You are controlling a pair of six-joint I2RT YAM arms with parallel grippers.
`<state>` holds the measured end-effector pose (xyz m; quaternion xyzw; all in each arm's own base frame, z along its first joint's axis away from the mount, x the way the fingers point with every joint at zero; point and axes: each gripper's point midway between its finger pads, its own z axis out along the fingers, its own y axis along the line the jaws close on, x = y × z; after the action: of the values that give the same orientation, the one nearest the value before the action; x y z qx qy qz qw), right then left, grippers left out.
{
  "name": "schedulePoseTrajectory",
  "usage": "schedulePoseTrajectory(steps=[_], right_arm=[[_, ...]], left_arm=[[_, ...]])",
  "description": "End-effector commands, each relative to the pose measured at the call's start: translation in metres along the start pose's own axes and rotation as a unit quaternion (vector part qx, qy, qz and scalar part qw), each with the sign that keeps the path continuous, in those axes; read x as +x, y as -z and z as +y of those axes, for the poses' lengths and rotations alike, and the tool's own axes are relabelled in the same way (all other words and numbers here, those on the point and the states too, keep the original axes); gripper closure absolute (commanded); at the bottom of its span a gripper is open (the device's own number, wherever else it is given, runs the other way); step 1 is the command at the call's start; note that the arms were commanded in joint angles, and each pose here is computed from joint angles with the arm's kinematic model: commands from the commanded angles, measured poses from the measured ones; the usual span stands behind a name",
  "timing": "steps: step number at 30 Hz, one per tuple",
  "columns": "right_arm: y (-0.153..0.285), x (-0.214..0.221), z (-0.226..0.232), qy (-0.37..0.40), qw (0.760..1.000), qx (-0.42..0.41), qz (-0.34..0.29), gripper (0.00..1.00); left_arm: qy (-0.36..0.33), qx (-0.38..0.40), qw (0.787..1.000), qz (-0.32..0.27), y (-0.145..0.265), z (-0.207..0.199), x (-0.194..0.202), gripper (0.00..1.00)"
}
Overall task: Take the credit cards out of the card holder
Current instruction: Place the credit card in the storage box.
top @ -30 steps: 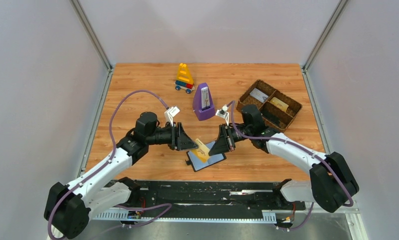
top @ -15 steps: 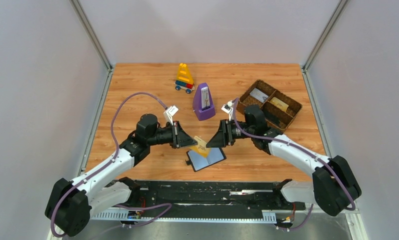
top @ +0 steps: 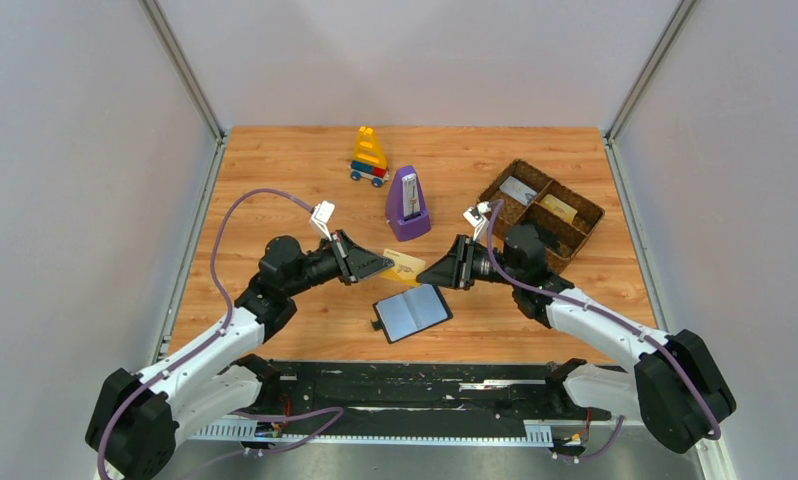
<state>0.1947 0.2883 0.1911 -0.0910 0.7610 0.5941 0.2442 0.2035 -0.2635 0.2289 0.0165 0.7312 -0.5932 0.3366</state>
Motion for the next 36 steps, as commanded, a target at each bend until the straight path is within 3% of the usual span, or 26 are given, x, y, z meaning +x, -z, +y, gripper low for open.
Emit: schedulePoseTrajectory(steps=[1, 7, 9, 10, 12, 14, 15, 17, 23, 29, 33, 36], right_arm=[[0.003, -0.018, 0.03, 0.021, 0.998, -0.054, -0.036, 0.68], [0.005, -0.018, 0.042, 0.026, 0.995, -0.086, -0.038, 0.88], [0.005, -0.019, 0.045, 0.028, 0.995, -0.092, -0.039, 0.99], [0.006, -0.02, 0.046, 0.028, 0.994, -0.093, -0.04, 1.0], [0.006, -0.022, 0.047, 0.03, 0.994, -0.092, -0.042, 1.0], [0.008, -0.027, 0.044, 0.032, 0.995, -0.083, -0.045, 1.0], [0.009, -0.03, 0.042, 0.034, 0.996, -0.074, -0.046, 1.0], [0.014, -0.039, 0.036, 0.039, 0.997, -0.054, -0.05, 1.0], [0.049, -0.08, 0.018, 0.058, 0.995, -0.006, -0.076, 1.0], [0.099, -0.137, -0.023, 0.043, 0.988, 0.074, -0.125, 1.0], [0.141, -0.171, -0.06, 0.009, 0.976, 0.14, -0.17, 1.0], [0.178, -0.196, -0.09, -0.022, 0.957, 0.2, -0.21, 1.0]], left_arm=[[0.003, 0.029, 0.999, -0.032, -0.001, -0.015, -0.012, 0.98], [0.017, 0.027, 0.999, -0.038, 0.0, -0.009, -0.01, 0.95], [0.018, 0.027, 0.999, -0.039, 0.0, -0.008, -0.01, 0.9], [0.019, 0.026, 0.999, -0.038, 0.0, -0.008, -0.01, 0.88], [0.02, 0.022, 0.999, -0.038, 0.001, -0.006, -0.009, 0.76], [0.02, 0.01, 0.999, -0.038, 0.002, -0.002, -0.008, 0.59], [0.016, 0.004, 0.999, -0.041, 0.002, 0.0, -0.009, 0.45], [0.012, -0.016, 0.999, -0.038, 0.003, 0.006, -0.007, 0.31], [-0.011, -0.07, 0.997, -0.021, 0.007, 0.02, -0.005, 0.02], [-0.042, -0.118, 0.992, 0.007, 0.013, 0.027, -0.005, 0.0], [-0.075, -0.215, 0.972, 0.053, 0.031, 0.048, -0.003, 0.0], [-0.125, -0.246, 0.959, 0.064, 0.04, 0.047, -0.014, 0.0]])
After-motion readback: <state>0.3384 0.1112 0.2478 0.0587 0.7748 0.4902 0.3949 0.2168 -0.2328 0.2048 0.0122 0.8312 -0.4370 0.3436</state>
